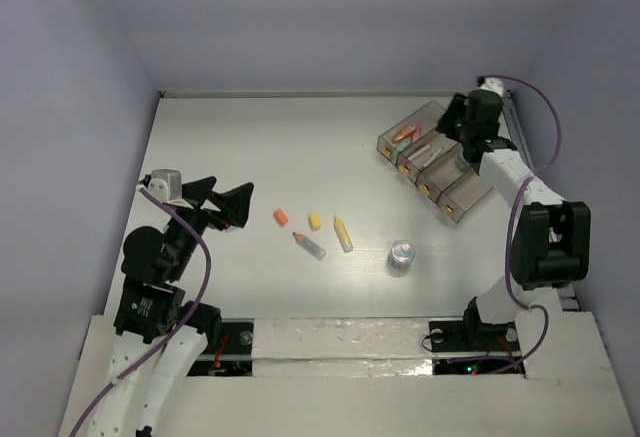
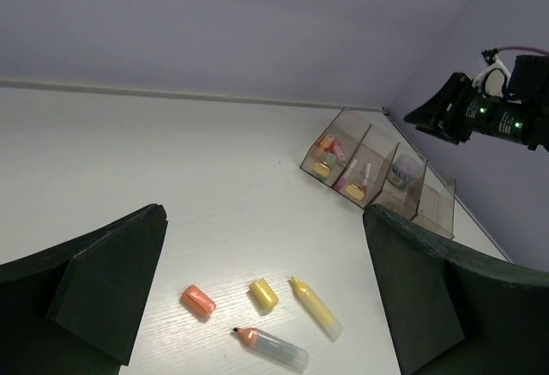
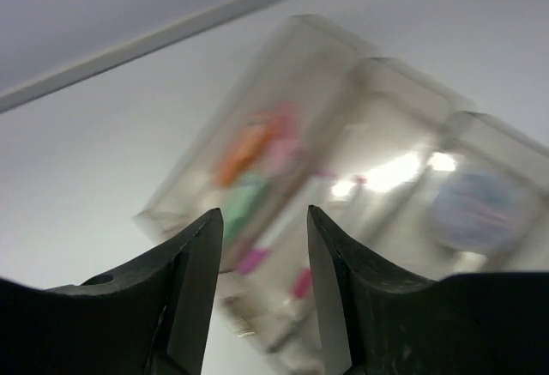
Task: Sort the stationery into containers
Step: Pick up the stationery from the center of the board.
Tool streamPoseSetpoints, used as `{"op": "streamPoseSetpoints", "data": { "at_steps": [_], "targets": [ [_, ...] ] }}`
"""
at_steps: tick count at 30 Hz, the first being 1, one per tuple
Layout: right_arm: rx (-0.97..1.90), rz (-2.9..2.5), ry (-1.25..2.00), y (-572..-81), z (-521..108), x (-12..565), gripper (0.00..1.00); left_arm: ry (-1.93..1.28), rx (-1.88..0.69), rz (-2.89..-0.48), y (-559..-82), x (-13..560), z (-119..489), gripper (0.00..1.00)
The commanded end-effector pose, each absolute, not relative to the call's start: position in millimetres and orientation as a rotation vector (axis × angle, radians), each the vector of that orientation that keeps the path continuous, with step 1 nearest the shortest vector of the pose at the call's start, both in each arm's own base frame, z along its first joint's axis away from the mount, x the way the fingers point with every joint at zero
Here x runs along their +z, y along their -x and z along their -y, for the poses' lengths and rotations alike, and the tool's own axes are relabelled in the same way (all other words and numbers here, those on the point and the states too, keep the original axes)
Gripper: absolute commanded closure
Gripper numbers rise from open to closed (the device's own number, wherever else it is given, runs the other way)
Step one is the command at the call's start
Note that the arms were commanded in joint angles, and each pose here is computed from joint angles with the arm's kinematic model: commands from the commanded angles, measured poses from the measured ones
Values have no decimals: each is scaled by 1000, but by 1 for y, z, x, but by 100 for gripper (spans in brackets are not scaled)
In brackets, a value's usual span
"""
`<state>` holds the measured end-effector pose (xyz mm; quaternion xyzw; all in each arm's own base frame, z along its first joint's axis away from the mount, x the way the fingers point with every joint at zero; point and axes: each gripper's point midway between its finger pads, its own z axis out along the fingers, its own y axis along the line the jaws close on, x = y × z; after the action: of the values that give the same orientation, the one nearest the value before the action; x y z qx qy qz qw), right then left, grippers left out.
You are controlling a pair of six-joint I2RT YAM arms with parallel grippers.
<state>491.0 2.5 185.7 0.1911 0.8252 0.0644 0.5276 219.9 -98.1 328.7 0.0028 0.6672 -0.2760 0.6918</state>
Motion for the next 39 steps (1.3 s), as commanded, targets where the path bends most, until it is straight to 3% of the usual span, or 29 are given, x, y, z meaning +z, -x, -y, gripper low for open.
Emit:
{"op": "streamPoseSetpoints", "data": {
  "at_steps": [1, 4, 7, 16, 19, 25, 39],
  "targets": [
    [438, -1907, -59, -489, -130, 229, 50, -7, -602, -1423, -220, 351, 94, 1],
    [591, -1920, 207, -467, -223, 228, 46, 12, -582, -1421, -223, 352, 89, 1],
    [723, -1897, 496, -432, -314, 222, 34, 29, -563, -1421, -227, 352, 84, 1],
    [934, -1812, 1010, -337, -475, 168, 14, 66, -517, -1416, -230, 354, 73, 1],
    [974, -1781, 1120, -305, -508, 155, 10, 68, -516, -1420, -231, 353, 73, 1],
    [849, -1763, 1257, -289, -559, 113, 7, 81, -498, -1420, -231, 353, 68, 1],
    [803, -1760, 1093, -325, -594, 87, 10, 79, -500, -1417, -230, 354, 69, 1]
  ]
}}
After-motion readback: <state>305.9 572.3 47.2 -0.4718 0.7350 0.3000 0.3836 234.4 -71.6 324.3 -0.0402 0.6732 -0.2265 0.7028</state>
